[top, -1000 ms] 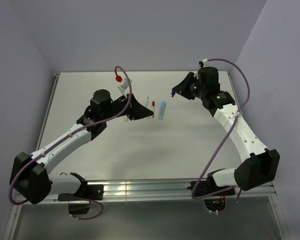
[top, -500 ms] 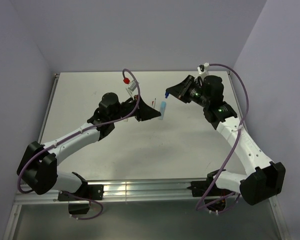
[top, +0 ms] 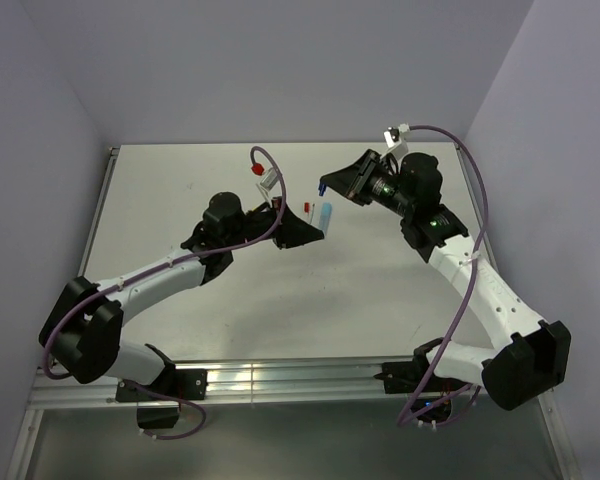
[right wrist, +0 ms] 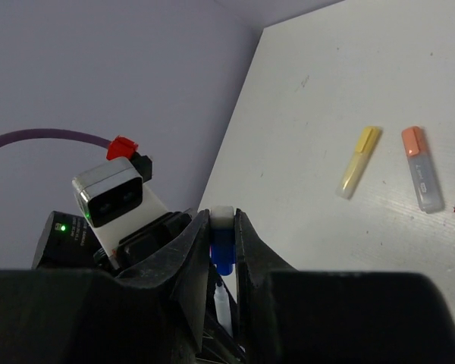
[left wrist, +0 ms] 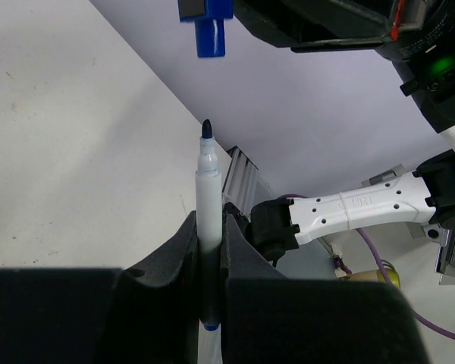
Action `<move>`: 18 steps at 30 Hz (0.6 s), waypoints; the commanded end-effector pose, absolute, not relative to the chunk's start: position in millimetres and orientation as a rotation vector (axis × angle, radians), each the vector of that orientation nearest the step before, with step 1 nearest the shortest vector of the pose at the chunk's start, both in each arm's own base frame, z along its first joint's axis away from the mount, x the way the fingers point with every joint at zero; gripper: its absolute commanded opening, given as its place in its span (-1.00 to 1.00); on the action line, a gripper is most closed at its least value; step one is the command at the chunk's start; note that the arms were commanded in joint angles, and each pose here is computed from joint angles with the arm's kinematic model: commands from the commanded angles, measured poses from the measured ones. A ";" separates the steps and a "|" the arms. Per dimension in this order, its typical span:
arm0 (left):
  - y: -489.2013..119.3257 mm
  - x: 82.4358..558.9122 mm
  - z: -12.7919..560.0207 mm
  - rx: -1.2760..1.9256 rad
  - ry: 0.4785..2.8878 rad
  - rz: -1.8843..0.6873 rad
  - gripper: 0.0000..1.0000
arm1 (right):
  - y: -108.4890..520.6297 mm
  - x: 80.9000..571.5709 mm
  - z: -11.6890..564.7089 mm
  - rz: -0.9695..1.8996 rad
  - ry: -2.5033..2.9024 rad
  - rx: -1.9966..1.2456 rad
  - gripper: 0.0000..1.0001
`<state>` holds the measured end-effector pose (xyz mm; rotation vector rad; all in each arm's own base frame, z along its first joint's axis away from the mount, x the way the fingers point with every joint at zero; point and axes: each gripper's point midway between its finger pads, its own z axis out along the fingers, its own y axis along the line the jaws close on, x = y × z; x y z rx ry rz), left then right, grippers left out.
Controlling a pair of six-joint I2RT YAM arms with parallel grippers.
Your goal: Insert the pens into the pen caps
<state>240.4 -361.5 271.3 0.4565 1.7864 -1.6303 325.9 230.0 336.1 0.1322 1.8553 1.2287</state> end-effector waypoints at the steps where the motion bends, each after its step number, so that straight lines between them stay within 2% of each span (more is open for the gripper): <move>1: -365.0 235.8 284.3 0.508 1.705 -1.652 -0.99 | 238.4 320.4 347.3 1.265 1.807 0.079 -1.00; 18: -364.2 237.7 289.0 0.512 1.691 -1.636 -0.99 | 248.6 319.2 338.4 1.244 1.848 0.053 -1.00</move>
